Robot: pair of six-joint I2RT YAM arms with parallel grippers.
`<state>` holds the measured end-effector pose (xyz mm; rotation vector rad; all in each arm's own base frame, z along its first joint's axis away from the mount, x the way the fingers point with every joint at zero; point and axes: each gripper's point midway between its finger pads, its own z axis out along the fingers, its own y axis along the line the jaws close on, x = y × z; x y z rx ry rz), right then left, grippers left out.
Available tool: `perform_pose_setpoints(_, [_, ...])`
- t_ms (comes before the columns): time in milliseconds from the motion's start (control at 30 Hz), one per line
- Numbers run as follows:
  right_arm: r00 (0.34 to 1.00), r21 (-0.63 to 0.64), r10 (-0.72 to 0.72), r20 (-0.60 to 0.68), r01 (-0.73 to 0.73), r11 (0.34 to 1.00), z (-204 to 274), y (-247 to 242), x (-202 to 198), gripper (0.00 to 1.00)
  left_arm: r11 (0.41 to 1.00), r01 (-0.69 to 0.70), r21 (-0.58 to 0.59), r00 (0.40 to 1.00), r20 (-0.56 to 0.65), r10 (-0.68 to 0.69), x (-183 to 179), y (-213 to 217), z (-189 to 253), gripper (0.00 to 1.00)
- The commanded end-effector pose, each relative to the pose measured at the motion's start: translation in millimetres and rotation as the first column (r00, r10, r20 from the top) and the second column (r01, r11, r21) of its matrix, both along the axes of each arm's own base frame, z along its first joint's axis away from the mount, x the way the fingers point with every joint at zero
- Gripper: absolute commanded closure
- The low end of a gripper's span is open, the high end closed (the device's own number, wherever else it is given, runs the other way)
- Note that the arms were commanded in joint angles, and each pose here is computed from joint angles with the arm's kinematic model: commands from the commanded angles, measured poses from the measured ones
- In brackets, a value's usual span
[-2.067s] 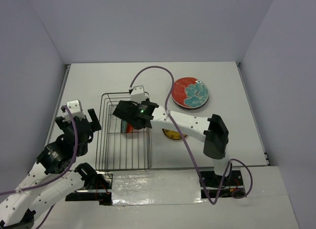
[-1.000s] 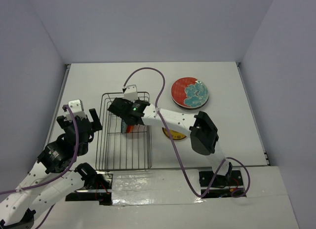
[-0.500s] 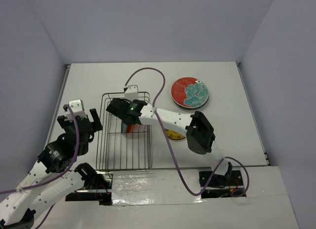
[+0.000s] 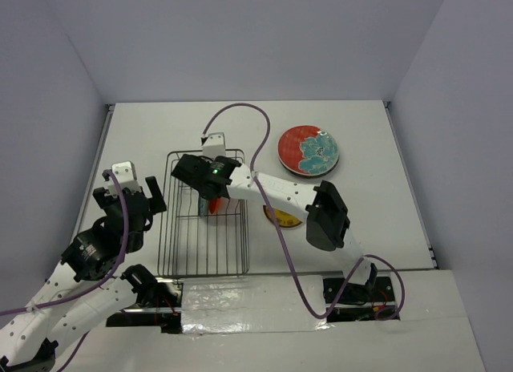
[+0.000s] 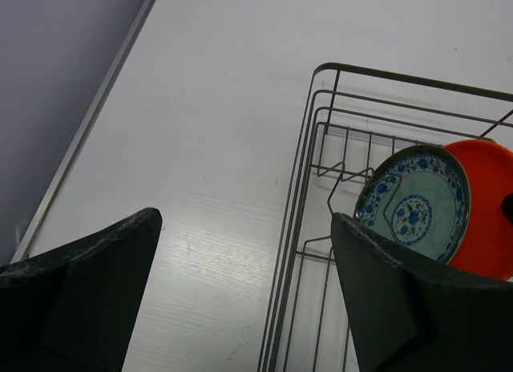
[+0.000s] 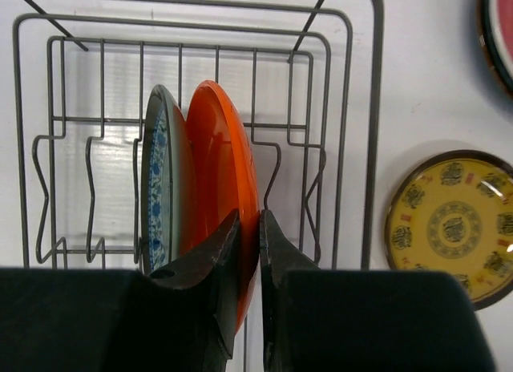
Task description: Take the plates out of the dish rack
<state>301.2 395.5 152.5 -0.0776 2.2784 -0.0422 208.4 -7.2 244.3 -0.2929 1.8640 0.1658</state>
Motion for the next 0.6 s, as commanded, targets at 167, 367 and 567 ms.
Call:
perform_pose_setpoints(167, [0.989, 0.043, -0.027, 0.146, 0.021, 0.999, 85, -20, 11, 1.0, 1.0, -0.013, -0.004, 0.999, 0.031, 0.013, 4, 1, 8, 0.01])
perform_pose_setpoints(367, [0.981, 0.019, -0.048, 0.187, 0.045, 0.999, 116, -38, 9, 1.0, 1.0, -0.014, -0.004, 0.999, 0.031, 0.014, 4, 1, 8, 0.0])
perform_pose_setpoints(567, [0.966, 0.015, -0.072, 0.248, 0.071, 0.997, 152, -67, 5, 1.0, 1.0, -0.014, -0.004, 0.999, 0.031, 0.014, 3, 1, 8, 0.0])
